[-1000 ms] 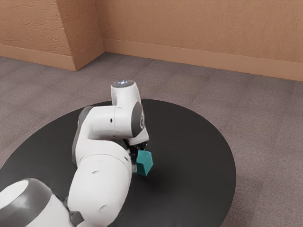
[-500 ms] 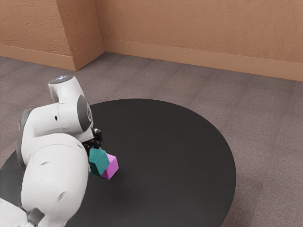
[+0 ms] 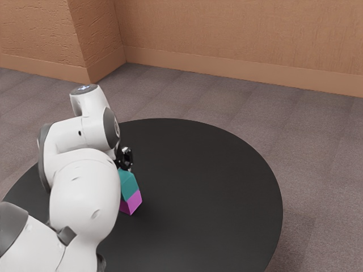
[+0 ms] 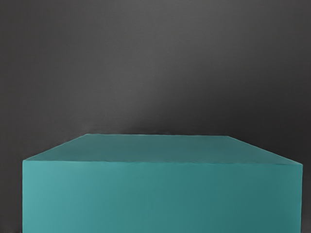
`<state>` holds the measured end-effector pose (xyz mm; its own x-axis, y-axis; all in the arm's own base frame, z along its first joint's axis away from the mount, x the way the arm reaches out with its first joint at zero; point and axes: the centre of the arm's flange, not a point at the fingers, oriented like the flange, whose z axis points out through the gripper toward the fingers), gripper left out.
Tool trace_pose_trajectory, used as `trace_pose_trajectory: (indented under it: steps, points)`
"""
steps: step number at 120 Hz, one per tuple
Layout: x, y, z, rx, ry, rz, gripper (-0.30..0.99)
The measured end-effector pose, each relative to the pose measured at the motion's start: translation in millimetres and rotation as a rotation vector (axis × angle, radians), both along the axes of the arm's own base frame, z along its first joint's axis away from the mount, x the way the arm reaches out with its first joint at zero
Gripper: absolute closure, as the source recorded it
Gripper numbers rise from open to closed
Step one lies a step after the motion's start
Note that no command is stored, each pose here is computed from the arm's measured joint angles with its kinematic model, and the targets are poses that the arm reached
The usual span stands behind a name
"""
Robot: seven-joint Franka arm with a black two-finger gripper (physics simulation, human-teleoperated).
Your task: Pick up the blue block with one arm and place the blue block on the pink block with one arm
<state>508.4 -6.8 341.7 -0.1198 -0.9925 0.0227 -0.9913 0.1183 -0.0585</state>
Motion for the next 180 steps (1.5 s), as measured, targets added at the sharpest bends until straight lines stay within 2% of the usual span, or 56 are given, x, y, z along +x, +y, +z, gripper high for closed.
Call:
trace_pose_trajectory:
  steps: [48, 98, 156, 180]
  points:
    - [9.8, 6.4, -9.8, 0.012, 0.016, 0.061, 0.3]
    - [16.2, 5.9, -13.8, 0.059, 0.044, 0.13, 0.29]
    - [20.3, 15.6, -18.7, 0.048, 0.057, 0.201, 0.29]
    - [30.4, 18.1, -11.6, 0.049, 0.041, 0.211, 0.29]
